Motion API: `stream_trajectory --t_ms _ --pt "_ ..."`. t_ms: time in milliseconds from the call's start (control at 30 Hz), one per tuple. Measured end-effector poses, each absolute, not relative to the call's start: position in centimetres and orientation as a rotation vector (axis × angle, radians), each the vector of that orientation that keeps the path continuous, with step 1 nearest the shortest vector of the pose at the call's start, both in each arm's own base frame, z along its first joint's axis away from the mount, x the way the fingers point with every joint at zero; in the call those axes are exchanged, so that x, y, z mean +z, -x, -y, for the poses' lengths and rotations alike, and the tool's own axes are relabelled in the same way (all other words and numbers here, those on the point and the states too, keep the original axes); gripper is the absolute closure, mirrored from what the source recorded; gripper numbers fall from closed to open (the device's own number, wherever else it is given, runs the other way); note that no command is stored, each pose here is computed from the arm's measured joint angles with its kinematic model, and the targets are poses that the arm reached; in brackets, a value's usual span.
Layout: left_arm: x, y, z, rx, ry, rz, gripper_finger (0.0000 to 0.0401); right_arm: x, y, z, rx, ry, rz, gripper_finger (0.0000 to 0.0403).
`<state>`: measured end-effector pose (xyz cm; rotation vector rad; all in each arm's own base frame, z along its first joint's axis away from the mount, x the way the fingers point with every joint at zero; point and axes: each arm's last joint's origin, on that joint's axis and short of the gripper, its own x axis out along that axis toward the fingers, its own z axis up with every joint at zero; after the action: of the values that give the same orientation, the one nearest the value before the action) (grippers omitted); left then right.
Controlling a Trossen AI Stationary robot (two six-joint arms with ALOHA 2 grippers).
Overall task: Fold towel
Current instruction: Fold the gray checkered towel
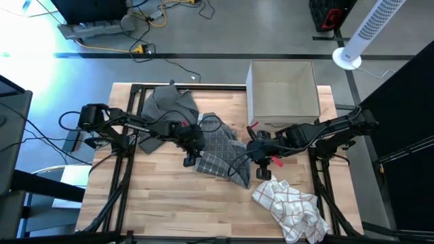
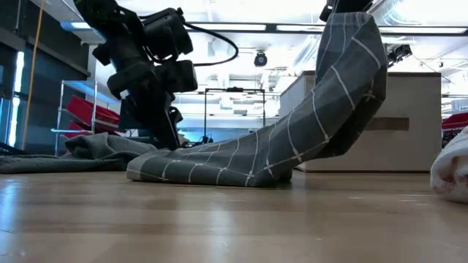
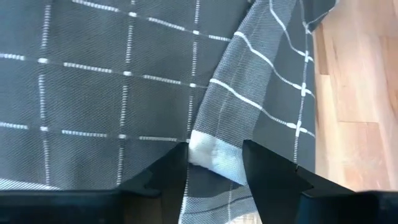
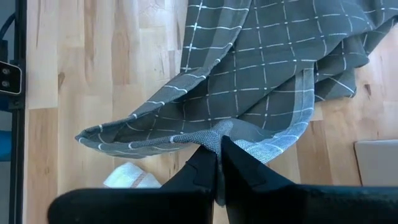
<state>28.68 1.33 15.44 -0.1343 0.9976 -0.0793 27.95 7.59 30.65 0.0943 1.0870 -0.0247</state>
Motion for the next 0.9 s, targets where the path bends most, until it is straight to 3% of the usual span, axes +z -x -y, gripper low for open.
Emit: stream_trajectory --t_ms 200,533,900 --pt "15.4 -28.7 -1.4 -0.046 0.146 -1.003 0.039 30.7 -27.9 -7.6 -0.029 -0.091 -1.086 0.0403" --pt "15.5 -28.1 -1.2 -0.061 0.208 -1.052 0.0399 30.7 -28.0 -7.6 -0.034 -0.087 -1.084 0.0403" --pt "22.6 -27.6 2.1 -0.287 0.225 -0.904 0.0401 30.6 -27.9 -7.6 -0.035 -0.087 -1.085 0.0403"
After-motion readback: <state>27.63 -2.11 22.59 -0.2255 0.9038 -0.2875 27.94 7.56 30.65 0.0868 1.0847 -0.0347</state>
